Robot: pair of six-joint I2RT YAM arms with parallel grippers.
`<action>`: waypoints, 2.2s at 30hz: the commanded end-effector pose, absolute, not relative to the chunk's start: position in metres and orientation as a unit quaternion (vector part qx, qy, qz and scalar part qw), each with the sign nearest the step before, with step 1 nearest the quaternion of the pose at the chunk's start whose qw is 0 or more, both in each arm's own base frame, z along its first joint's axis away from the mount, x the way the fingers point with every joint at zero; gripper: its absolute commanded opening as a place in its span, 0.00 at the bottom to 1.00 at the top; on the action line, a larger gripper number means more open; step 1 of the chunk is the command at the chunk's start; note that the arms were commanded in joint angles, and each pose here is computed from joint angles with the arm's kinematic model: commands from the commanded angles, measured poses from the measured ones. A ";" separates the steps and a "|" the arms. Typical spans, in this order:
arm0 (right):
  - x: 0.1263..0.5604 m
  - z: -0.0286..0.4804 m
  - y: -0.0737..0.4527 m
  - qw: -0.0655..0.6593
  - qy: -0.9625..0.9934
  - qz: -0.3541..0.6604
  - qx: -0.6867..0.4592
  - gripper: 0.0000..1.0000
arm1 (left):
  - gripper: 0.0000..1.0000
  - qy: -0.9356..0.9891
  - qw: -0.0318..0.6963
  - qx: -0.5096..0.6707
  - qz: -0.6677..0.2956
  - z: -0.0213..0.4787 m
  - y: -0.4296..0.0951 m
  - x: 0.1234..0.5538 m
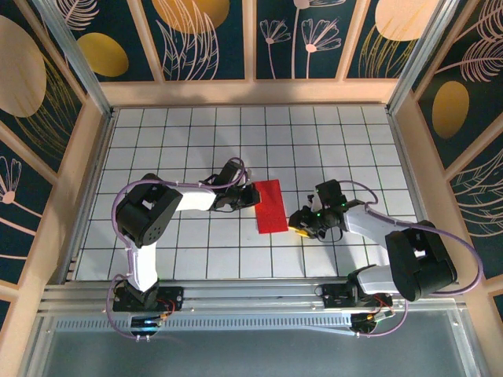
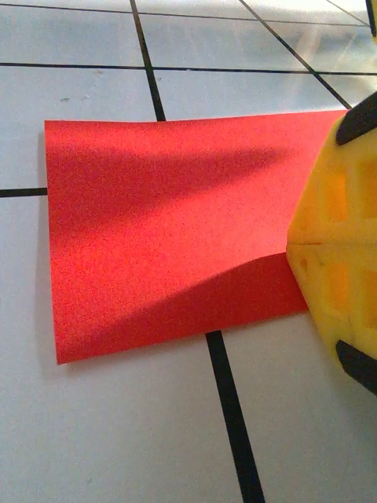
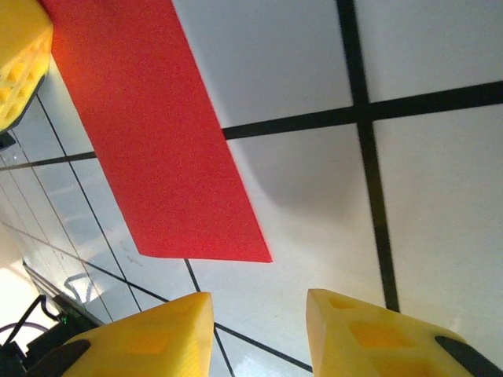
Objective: Fold a paper plane with a square sheet of paper (fold left side to right side)
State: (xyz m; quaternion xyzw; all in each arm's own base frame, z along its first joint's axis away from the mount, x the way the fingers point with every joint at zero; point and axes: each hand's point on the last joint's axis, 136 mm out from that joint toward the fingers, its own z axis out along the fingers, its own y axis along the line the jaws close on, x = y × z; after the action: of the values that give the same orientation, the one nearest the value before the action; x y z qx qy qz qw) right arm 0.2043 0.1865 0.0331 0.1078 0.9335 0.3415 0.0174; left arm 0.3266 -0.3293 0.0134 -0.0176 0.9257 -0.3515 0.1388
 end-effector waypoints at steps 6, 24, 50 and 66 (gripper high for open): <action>0.207 0.029 0.200 0.011 0.935 0.340 0.100 0.35 | 0.00 0.951 0.095 -0.020 -0.292 -0.023 -0.307 0.302; 0.218 0.026 0.215 0.019 0.933 0.345 0.099 0.35 | 0.00 0.951 0.095 -0.019 -0.293 -0.022 -0.306 0.303; 0.219 0.036 0.214 0.011 0.938 0.335 0.088 0.36 | 0.00 0.953 0.094 -0.016 -0.288 -0.024 -0.303 0.299; 0.216 0.037 0.217 0.006 0.934 0.345 0.092 0.36 | 0.00 0.954 0.092 -0.017 -0.285 -0.028 -0.301 0.297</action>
State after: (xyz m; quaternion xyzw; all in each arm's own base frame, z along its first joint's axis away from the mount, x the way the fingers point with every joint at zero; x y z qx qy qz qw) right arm 0.2149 0.2116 0.0334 0.0982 0.9374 0.3340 0.0031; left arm 0.3256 -0.3285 0.0133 -0.0090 0.9258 -0.3501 0.1424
